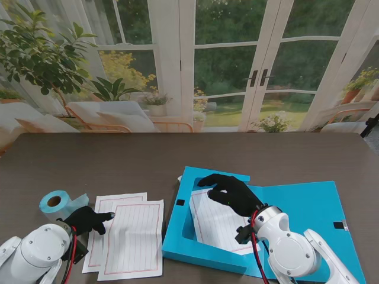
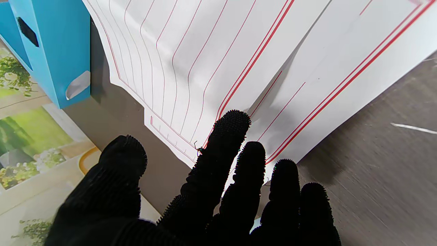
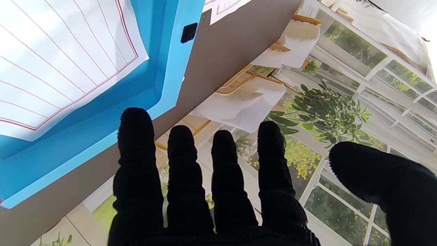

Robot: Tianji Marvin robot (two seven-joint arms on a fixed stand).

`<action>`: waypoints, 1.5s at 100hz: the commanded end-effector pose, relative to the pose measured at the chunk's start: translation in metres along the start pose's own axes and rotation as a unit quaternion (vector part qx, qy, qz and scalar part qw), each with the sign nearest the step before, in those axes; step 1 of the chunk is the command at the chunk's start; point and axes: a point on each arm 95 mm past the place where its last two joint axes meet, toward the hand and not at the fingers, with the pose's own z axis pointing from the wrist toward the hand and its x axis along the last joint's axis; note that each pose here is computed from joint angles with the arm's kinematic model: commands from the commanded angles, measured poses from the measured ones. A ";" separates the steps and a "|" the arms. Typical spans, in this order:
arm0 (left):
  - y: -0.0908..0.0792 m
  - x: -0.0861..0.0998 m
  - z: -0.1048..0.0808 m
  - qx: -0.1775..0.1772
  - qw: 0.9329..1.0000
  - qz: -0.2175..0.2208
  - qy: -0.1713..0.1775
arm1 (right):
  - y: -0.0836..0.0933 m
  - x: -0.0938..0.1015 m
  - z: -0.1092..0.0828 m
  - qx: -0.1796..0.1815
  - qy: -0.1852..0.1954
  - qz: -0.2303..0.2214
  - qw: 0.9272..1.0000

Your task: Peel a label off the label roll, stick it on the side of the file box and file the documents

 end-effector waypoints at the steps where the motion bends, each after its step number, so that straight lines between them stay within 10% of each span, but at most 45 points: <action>1: 0.003 0.001 0.002 -0.015 1.000 -0.001 -0.003 | -0.004 0.002 -0.001 0.009 0.001 0.004 1.000; 57: 0.001 0.005 0.003 0.023 0.999 0.021 -0.025 | -0.006 0.000 -0.002 0.012 -0.004 0.007 1.000; 150: 0.007 0.013 0.005 -0.010 0.996 0.043 -0.073 | -0.006 -0.003 -0.003 0.018 -0.011 0.011 1.000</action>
